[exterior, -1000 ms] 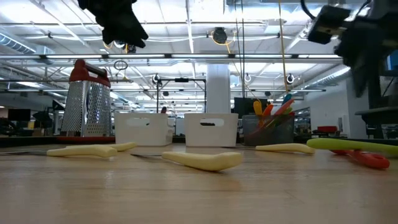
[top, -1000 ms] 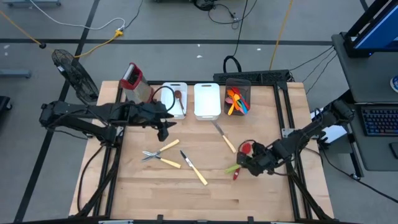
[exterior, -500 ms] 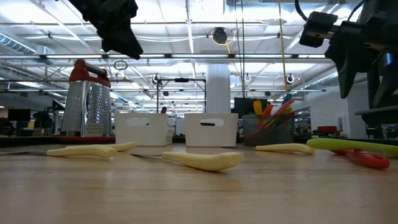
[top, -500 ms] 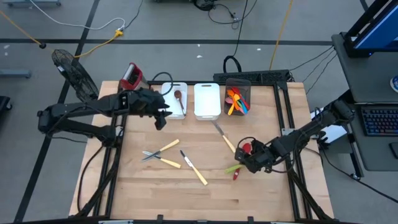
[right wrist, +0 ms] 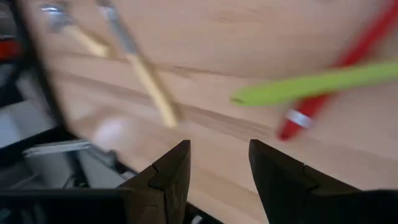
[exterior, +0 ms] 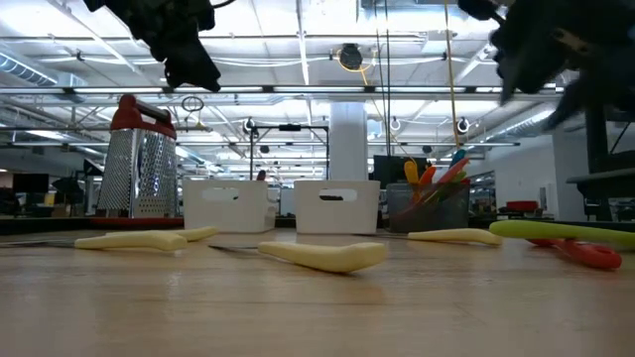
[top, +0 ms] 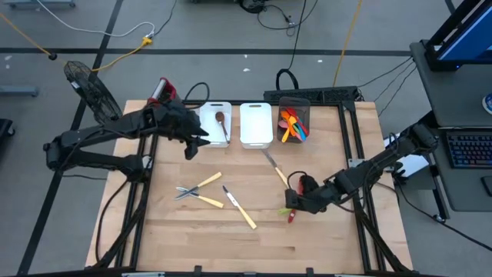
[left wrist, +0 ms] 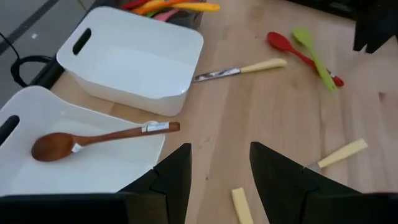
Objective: Pick & Place Kitchen Items
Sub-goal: Put the green serving spoon into the left white bin
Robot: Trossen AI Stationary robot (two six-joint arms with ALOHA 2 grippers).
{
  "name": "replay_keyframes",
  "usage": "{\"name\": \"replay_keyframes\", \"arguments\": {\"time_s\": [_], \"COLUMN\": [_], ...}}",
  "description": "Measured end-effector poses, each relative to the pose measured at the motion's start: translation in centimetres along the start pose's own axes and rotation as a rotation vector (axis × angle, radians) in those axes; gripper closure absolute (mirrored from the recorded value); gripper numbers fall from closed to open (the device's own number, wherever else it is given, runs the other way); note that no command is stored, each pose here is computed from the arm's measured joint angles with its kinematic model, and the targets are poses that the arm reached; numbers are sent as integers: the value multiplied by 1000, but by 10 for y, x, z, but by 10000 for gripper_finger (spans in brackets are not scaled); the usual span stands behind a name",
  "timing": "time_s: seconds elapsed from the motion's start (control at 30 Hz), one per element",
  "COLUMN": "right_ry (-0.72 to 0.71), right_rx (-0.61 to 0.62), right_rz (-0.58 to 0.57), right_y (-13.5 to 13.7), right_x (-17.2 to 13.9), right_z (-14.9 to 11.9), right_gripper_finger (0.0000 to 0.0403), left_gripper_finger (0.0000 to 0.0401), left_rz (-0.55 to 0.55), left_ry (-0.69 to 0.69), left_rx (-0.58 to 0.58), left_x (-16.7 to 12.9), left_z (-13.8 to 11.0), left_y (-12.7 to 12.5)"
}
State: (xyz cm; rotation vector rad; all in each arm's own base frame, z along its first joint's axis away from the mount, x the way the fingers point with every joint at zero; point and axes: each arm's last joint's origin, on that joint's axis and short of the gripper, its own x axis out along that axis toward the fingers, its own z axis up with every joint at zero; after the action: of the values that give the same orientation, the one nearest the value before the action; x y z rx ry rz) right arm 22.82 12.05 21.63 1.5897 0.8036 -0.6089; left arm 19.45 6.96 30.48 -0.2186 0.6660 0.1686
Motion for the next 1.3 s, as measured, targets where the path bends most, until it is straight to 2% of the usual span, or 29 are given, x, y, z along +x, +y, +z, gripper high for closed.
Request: {"name": "replay_keyframes", "arguments": {"time_s": [0.13, 0.17, 0.27, 0.37, 0.5, 0.73, 0.83, 0.93, 1.07, 1.2, 1.3], "right_ry": [-102, -127, -176, -219, -190, -166, -170, -187, -181, -119, -56], "right_rx": [-5, 27, 230, 350, 368, 393, 391, 396, 404, 424, 450], "right_rz": [150, 176, 222, 221, 149, -44, -156, -191, -161, -70, 40], "right_y": [10, 11, 12, 10, 20, 43, 44, 46, 50, 54, 59], "right_x": [-1, -1, -1, 1, -1, -3, 2, 12, 24, 33, 40], "right_z": [0, 1, 3, 4, 1, -1, -3, -2, 1, 0, 1], "right_gripper_finger": [248, 248, 248, 248, 248, 248, 248, 248, 248, 248, 248], "left_gripper_finger": [233, 233, 233, 233, 233, 233, 233, 233, 233, 233, 233], "left_rz": [-7, -5, 0, 8, 17, 21, 21, 21, 21, 21, 21], "left_ry": [-1, -2, -3, -5, -6, -7, -6, -6, -6, -6, -6], "left_rx": [-6, -7, 1, 5, -3, 3, 13, 14, 22, 33, 32], "left_x": [0, -1, -1, -1, -2, -2, -2, -2, -2, -2, -2], "left_z": [0, 0, 0, 0, 0, 0, 0, 0, 0, 0, 0], "left_y": [2, 2, 4, 6, 8, 9, 9, 9, 9, 9, 9]}}
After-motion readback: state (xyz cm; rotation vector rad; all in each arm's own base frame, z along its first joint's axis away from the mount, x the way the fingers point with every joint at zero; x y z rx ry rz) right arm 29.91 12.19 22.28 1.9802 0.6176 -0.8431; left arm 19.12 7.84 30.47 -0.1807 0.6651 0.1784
